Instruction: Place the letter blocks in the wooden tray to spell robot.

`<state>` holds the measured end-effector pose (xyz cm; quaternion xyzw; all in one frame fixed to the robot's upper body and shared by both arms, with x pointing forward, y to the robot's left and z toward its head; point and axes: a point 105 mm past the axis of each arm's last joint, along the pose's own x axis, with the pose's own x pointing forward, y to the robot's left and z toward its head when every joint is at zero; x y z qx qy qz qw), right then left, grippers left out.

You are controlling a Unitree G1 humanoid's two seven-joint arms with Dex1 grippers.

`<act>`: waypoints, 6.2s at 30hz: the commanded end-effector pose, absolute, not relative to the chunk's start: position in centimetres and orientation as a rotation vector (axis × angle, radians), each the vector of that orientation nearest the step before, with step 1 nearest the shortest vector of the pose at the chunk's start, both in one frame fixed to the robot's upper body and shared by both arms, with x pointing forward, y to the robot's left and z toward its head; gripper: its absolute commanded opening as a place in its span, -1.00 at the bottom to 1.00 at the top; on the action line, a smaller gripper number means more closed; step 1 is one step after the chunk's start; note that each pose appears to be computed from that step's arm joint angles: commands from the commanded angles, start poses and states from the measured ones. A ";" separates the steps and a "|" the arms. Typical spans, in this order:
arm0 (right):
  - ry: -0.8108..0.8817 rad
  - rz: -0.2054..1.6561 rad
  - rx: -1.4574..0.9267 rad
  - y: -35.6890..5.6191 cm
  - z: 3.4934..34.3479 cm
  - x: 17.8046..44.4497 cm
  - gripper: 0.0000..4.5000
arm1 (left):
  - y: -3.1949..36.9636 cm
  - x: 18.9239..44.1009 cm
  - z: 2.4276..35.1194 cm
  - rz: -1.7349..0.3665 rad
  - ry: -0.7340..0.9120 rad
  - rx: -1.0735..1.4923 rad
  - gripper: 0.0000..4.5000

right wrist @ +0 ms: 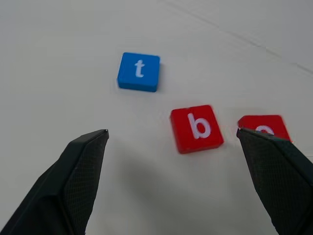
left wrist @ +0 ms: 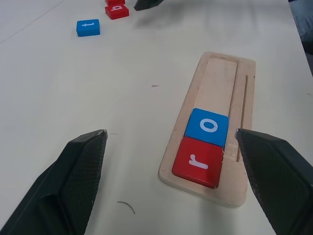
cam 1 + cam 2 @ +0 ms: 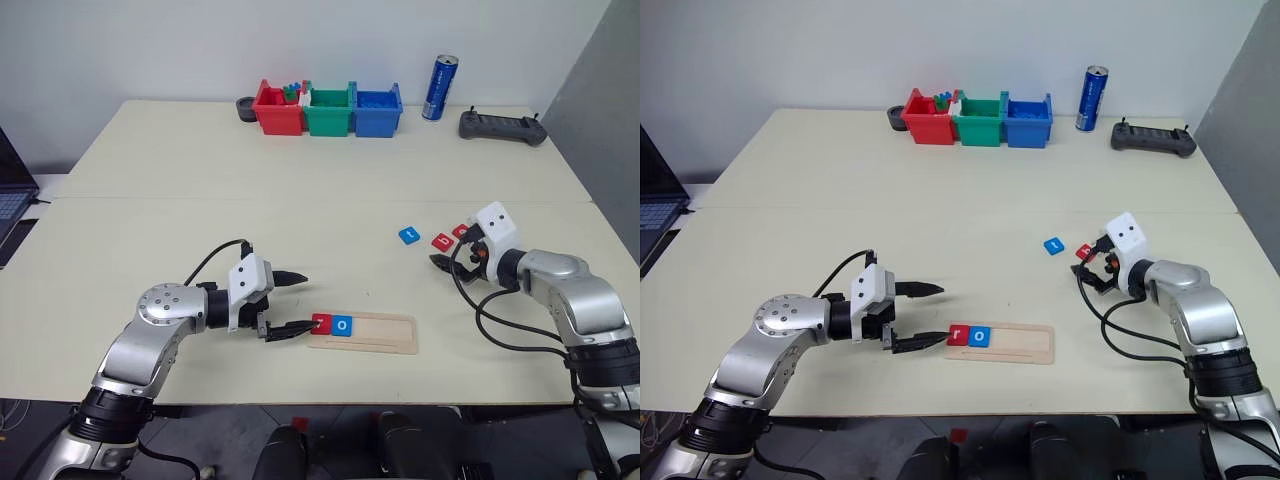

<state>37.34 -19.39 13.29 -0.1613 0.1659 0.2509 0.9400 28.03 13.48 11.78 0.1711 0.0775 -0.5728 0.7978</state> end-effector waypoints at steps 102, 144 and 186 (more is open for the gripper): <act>0.460 1.158 -0.681 -20.5 10.0 28.4 0.99 | 15.8 25.1 10.2 -1.300 0.126 0.499 1.00; 0.350 1.214 -0.640 -10.6 12.6 25.8 -0.35 | 15.6 25.4 10.8 -1.232 0.108 0.497 1.00; 0.321 1.296 -0.707 -6.3 12.5 27.3 0.99 | 16.4 25.5 9.7 -1.226 0.113 0.523 1.00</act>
